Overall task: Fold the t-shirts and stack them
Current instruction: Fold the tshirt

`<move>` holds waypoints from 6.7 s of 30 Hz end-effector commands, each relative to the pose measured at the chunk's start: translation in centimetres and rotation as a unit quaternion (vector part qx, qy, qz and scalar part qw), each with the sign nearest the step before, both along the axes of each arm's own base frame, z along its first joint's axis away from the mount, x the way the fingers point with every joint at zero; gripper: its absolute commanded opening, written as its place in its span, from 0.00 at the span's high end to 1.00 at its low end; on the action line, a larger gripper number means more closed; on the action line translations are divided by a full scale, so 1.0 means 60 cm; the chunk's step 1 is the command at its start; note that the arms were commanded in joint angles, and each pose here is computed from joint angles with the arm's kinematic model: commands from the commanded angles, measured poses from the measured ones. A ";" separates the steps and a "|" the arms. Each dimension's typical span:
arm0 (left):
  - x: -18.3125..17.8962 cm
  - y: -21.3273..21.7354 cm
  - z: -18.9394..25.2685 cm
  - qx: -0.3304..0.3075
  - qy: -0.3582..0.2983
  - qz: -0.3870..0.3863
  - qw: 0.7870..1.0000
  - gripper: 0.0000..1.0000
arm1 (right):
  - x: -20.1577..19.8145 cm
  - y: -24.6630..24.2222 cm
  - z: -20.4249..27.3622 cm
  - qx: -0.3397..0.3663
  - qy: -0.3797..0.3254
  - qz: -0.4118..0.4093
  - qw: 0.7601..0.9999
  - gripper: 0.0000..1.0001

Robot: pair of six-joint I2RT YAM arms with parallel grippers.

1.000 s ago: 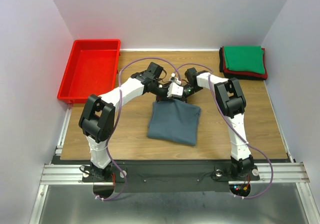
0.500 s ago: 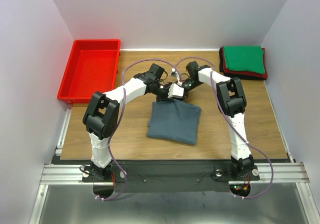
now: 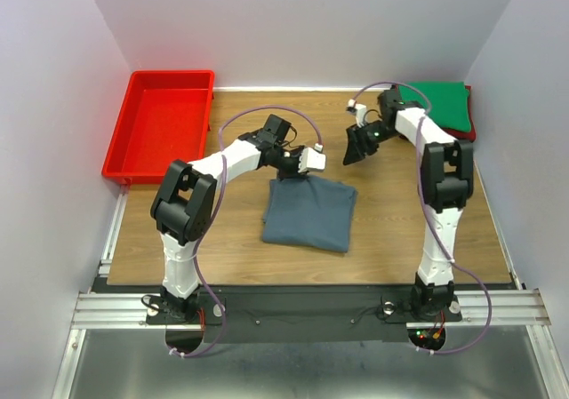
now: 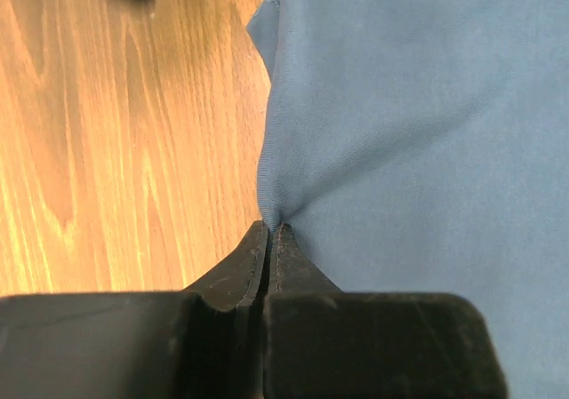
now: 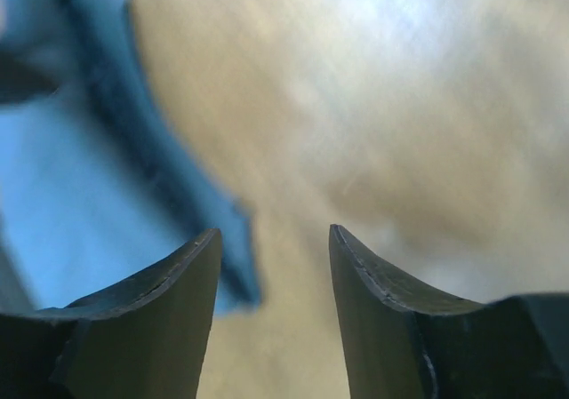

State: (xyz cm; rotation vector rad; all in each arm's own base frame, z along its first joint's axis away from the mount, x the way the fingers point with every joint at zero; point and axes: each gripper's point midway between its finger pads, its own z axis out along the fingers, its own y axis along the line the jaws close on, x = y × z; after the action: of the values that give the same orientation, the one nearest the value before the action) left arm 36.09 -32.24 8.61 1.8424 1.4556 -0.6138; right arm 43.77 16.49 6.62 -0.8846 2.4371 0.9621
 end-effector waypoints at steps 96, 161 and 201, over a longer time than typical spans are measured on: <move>0.067 0.103 -0.015 -0.053 0.268 0.340 0.900 0.46 | -0.066 0.021 0.057 0.064 -0.033 0.085 0.994 0.93; 0.121 0.187 -0.071 -0.002 0.239 0.388 0.890 1.00 | -0.040 0.019 0.026 0.029 0.066 -0.006 0.997 0.74; 0.005 0.111 0.193 -0.279 0.365 0.322 0.828 0.35 | -0.075 0.087 0.187 0.204 0.108 -0.100 0.968 0.28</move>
State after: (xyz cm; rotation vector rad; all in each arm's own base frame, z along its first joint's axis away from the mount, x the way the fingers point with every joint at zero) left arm 39.86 -21.33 18.17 0.6432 2.0261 -0.9498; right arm 43.20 18.04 17.47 -0.5783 2.2946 1.0287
